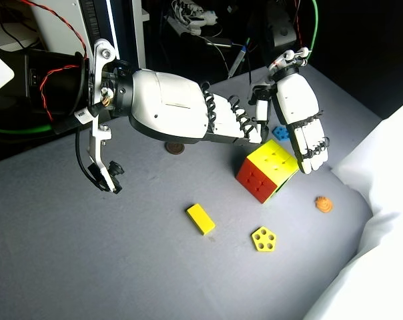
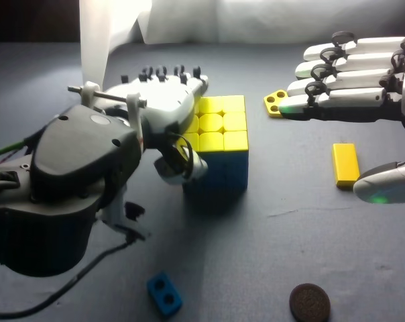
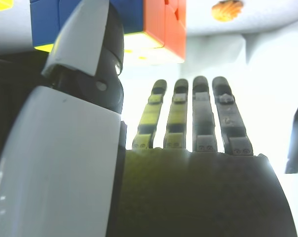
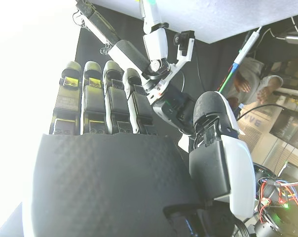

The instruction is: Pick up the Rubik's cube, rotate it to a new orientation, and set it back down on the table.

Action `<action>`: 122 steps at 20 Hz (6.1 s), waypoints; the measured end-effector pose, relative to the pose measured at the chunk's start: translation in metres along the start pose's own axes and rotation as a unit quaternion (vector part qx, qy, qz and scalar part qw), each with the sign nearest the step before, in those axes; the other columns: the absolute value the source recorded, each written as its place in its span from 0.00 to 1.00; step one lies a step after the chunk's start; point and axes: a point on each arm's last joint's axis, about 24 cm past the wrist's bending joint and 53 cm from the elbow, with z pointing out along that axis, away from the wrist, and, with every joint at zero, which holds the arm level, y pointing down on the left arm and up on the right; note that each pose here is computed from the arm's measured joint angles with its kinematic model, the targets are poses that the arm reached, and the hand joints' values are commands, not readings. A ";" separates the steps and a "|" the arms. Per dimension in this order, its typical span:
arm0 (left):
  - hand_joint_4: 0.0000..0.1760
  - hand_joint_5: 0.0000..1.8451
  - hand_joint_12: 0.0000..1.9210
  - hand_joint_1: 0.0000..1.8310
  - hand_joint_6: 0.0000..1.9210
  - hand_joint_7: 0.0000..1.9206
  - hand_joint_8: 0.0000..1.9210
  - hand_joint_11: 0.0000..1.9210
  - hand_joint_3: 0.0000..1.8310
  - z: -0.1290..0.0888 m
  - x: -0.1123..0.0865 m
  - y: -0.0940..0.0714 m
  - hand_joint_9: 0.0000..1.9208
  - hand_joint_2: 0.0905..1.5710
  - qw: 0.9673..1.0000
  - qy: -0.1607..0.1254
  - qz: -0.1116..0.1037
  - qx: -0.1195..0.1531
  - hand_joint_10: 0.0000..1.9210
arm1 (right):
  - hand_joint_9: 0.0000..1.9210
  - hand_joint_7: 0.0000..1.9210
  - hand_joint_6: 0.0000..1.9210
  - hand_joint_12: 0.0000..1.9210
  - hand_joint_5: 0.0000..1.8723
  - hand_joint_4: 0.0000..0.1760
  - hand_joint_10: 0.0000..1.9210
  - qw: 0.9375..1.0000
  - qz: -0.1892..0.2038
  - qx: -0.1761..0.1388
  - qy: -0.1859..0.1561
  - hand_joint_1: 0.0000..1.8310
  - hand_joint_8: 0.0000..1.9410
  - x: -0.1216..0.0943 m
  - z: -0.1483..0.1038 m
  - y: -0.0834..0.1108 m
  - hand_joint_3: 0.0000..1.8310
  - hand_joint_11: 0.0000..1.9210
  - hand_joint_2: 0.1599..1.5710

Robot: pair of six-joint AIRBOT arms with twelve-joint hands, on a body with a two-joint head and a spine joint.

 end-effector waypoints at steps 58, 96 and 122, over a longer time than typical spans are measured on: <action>0.00 0.00 0.00 0.49 0.00 0.00 0.00 0.00 0.00 0.019 0.012 0.004 0.00 0.70 0.997 0.037 0.050 0.053 0.00 | 0.04 0.07 0.01 0.00 0.06 0.00 0.00 1.000 0.000 -0.001 0.005 0.01 0.00 0.005 0.000 0.001 0.00 0.00 0.79; 0.00 0.00 0.00 0.54 0.00 0.00 0.00 0.00 0.00 0.030 0.004 0.005 0.00 0.67 0.996 0.045 0.066 0.050 0.00 | 0.02 0.03 0.00 0.00 0.02 0.00 0.00 1.000 -0.002 -0.001 0.006 0.00 0.00 0.006 0.000 0.001 0.00 0.00 0.79; 0.00 0.27 1.00 0.59 0.84 0.32 0.88 0.15 0.00 0.033 0.001 -0.002 0.19 0.85 0.996 0.038 0.056 0.052 0.93 | 0.04 0.06 0.00 0.00 0.06 0.00 0.00 1.000 -0.003 -0.001 0.007 0.00 0.00 0.006 -0.001 0.000 0.00 0.00 0.79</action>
